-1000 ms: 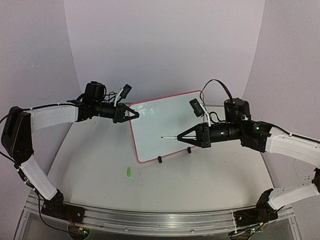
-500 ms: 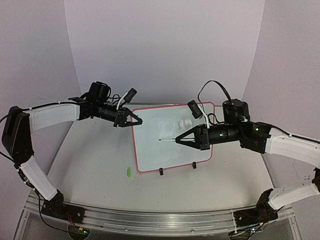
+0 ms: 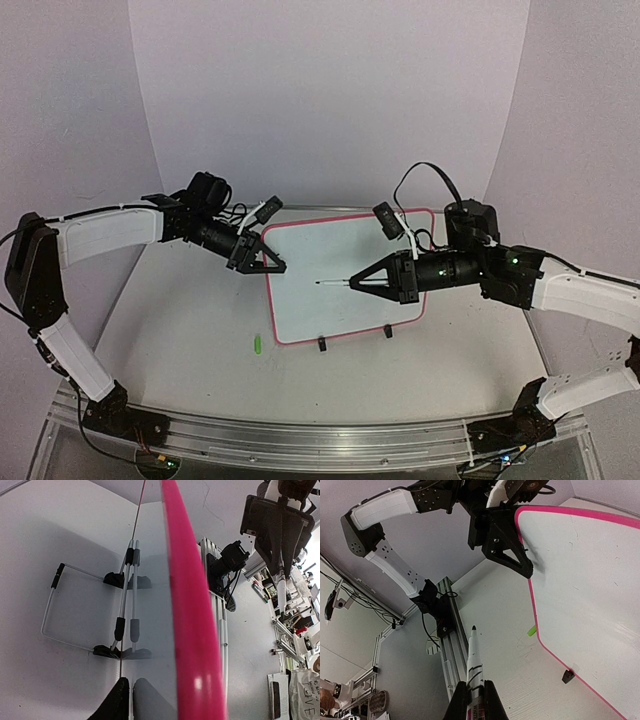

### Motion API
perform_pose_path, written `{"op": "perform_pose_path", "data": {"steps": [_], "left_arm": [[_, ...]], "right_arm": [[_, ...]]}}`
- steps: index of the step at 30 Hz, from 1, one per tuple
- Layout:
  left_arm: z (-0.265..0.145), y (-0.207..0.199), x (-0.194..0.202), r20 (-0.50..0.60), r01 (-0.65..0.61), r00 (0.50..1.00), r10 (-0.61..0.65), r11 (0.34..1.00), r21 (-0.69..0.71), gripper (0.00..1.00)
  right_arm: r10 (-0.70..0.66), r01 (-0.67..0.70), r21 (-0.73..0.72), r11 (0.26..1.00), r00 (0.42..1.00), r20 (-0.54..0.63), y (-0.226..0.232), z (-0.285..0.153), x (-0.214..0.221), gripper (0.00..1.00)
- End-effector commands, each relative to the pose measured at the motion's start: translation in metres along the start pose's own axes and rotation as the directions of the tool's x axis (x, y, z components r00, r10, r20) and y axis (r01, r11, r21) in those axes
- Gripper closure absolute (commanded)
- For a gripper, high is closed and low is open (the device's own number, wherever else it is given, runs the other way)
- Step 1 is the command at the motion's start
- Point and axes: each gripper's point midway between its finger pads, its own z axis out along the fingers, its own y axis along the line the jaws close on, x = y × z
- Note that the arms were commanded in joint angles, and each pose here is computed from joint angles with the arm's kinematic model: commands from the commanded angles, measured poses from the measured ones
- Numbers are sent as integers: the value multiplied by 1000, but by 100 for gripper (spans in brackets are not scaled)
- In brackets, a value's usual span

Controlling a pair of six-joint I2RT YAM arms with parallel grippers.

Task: Write a sentence on the whiteboard
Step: Hold the whiteboard at the center of the board.

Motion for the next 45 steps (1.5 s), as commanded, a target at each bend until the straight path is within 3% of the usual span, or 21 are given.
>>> {"op": "perform_pose_path", "data": {"steps": [1,10,18,28,45], "left_arm": [[-8,-6,-5,6,-39,999,39,999,-32,60],[-18,-1,-6,5,-80,997,81,989,-128,38],[-24,7,-6,-3,-97,995,99,976,-194,33],[-31,10,-8,15,-94,995,100,975,-202,59],[-33,25,2,-29,-102,995,98,964,-245,83]], "right_arm": [[-46,47,-7,999,998,41,9,-4,-12,100],[-61,61,17,998,998,23,7,0,-12,100],[-101,100,81,992,995,2,1,10,-16,100],[-163,153,184,971,986,40,-17,22,-44,100],[-212,210,224,952,977,-11,-44,73,-59,100]]}}
